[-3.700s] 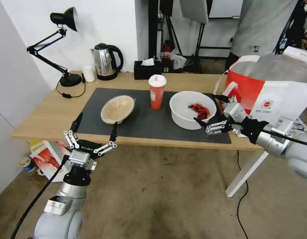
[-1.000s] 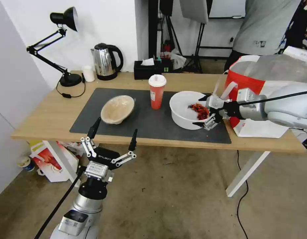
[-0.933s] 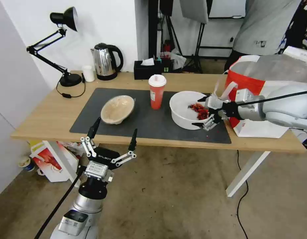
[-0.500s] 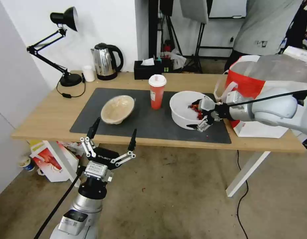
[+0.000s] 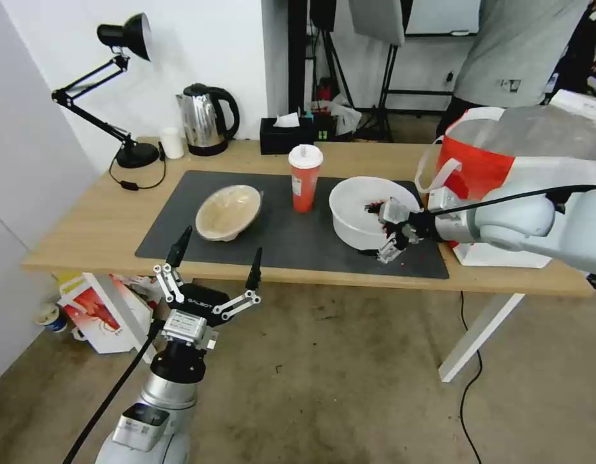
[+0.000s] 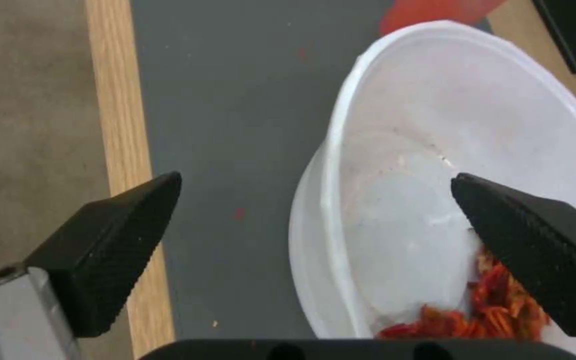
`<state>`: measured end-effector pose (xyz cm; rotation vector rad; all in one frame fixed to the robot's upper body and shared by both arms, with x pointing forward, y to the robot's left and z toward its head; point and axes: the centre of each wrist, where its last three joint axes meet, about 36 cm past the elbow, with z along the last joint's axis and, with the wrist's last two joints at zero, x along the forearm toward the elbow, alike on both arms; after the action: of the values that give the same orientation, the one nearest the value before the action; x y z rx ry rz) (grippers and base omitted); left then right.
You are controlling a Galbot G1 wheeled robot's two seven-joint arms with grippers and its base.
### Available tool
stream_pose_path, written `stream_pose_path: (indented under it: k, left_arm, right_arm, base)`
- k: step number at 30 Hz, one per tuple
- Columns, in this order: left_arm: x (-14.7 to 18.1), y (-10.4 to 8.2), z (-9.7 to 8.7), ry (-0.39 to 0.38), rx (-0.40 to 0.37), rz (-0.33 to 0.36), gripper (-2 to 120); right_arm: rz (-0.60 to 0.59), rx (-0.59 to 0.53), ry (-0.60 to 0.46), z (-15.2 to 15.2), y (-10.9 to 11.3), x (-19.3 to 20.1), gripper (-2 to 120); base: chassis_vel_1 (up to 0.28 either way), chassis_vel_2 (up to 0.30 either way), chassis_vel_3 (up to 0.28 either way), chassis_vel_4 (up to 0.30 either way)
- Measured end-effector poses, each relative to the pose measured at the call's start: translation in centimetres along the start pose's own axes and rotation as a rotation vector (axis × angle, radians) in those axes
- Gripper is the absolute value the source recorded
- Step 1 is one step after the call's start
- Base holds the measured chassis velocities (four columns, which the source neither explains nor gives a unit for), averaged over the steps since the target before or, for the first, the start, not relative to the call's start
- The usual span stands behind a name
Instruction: Pick up the trash from the table and place it into the takeout bag.
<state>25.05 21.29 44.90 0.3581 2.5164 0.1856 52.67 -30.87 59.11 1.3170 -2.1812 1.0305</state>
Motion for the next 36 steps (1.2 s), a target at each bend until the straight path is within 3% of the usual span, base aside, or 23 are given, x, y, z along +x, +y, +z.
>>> stream_pose_path:
  k: [18, 25, 29, 33, 36]
  left_arm:
    - [0.2, 0.3, -0.1, -0.002, -0.008, 0.001, 100]
    - [0.3, 0.4, -0.2, -0.004, -0.011, 0.000, 100]
    - [0.4, 0.6, -0.4, -0.006, -0.019, -0.001, 100]
    - [0.4, 0.7, -0.4, -0.008, -0.020, -0.002, 100]
    - [0.3, 0.7, -0.4, -0.012, -0.019, -0.002, 100]
  right_arm:
    - [-0.015, -0.021, 0.028, 1.4, -0.5, -1.0, 100]
    - [-0.024, -0.022, 0.032, 1.4, -1.0, -1.4, 83]
    - [-0.032, -0.028, 0.031, 1.5, -1.3, -1.8, 60]
    - [-0.035, -0.031, 0.032, 1.5, -1.4, -2.0, 51]
    - [-0.041, -0.036, 0.033, 1.6, -1.5, -2.1, 34]
  base:
    - [0.000, 0.000, 0.000, 0.000]
    - [0.000, 0.000, 0.000, 0.000]
    - [0.000, 0.000, 0.000, 0.000]
    - [0.000, 0.000, 0.000, 0.000]
    - [0.000, 0.000, 0.000, 0.000]
